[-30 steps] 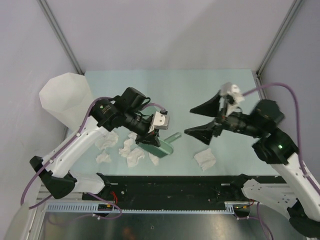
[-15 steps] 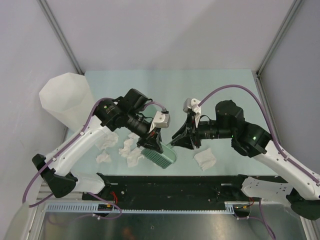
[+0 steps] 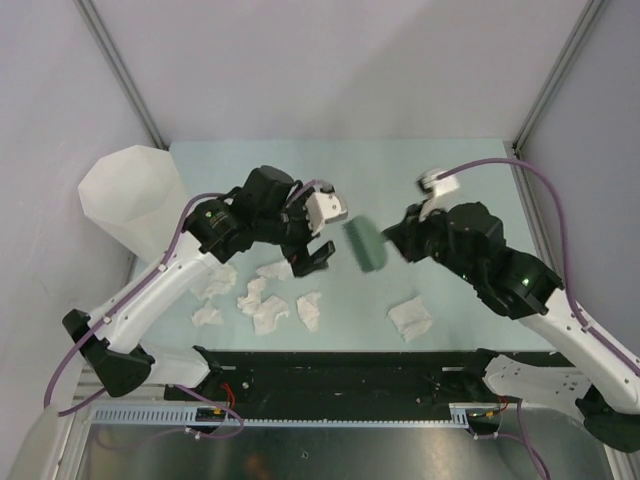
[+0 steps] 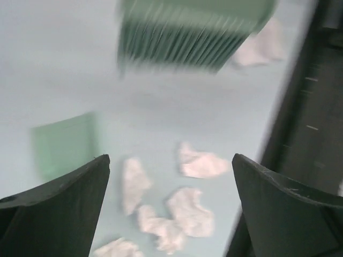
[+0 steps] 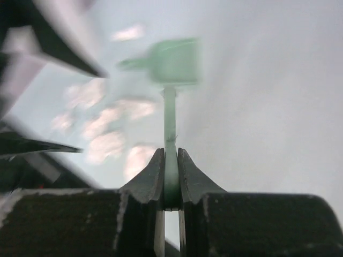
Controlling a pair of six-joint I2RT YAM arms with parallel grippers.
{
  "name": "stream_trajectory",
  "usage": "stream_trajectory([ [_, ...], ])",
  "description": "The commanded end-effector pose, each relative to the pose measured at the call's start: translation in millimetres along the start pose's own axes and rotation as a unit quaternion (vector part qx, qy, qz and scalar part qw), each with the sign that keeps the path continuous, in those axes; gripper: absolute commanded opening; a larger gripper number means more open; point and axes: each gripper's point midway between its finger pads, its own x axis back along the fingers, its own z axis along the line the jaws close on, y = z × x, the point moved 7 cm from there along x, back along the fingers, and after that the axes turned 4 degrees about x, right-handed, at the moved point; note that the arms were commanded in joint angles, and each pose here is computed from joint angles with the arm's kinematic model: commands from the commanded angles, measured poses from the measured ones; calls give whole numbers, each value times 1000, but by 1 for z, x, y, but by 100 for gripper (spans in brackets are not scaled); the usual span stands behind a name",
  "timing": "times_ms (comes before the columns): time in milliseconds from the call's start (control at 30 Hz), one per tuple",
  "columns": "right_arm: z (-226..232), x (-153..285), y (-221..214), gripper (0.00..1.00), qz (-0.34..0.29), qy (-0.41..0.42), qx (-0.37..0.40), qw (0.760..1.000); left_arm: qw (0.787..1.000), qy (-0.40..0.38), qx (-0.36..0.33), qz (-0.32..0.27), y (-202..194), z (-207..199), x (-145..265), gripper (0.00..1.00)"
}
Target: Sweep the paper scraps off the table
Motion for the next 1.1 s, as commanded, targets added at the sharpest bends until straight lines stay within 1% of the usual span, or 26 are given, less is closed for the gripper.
stream_trajectory([
  [0, -74, 30, -1, 0, -75, -300, -80, 947, 962, 274, -10, -8, 22, 63, 24, 100],
  [33, -73, 31, 2, 0, -90, -293, -82, 948, 957, 288, -19, 15, 15, 71, 23, 100],
  [100, -77, 33, 0, 0, -89, -301, -80, 946, 956, 281, -37, 80, -16, 86, 15, 100],
  [167, -79, 33, -4, 0, -78, -305, -75, 946, 954, 267, -26, 135, -46, 101, 0, 100],
  [200, -80, 33, -6, 0, -69, -305, -70, 947, 950, 272, -9, 154, -61, 115, 2, 100],
  [267, -80, 30, -11, 0, -57, -304, -65, 949, 954, 243, 14, 176, -83, 129, -10, 100],
  [300, -81, 28, -14, 0, -50, -301, -64, 950, 951, 245, 19, 190, -94, 141, -6, 100],
  [367, -81, 23, -16, 0, -45, -290, -61, 954, 957, 209, 19, 201, -107, 152, -19, 100],
  [467, -78, 18, -18, 0, -46, -272, -63, 959, 955, 195, 35, 222, -124, 173, -29, 95],
  [567, -77, 16, -19, 0, -47, -265, -64, 961, 950, 190, 47, 242, -139, 188, -37, 93],
  [600, -77, 16, -20, 0, -46, -264, -63, 961, 947, 182, 48, 260, -149, 193, -44, 93],
  [667, -77, 16, -21, 0, -44, -263, -62, 962, 944, 170, 47, 278, -161, 195, -51, 94],
  [733, -77, 16, -22, 0, -43, -261, -60, 962, 934, 175, 59, 306, -177, 204, -57, 94],
  [767, -77, 16, -23, 0, -42, -259, -58, 963, 932, 183, 59, 307, -175, 211, -57, 93],
  [800, -77, 16, -23, 0, -42, -253, -57, 965, 929, 183, 72, 315, -185, 219, -60, 91],
  [900, -76, 14, -25, 0, -39, -247, -55, 967, 921, 208, 75, 321, -183, 239, -59, 82],
  [933, -76, 13, -26, 0, -38, -246, -55, 967, 919, 207, 76, 326, -186, 242, -62, 82],
  [1067, -76, 10, -30, 0, -29, -242, -52, 968, 925, 189, 77, 321, -190, 244, -72, 80],
])
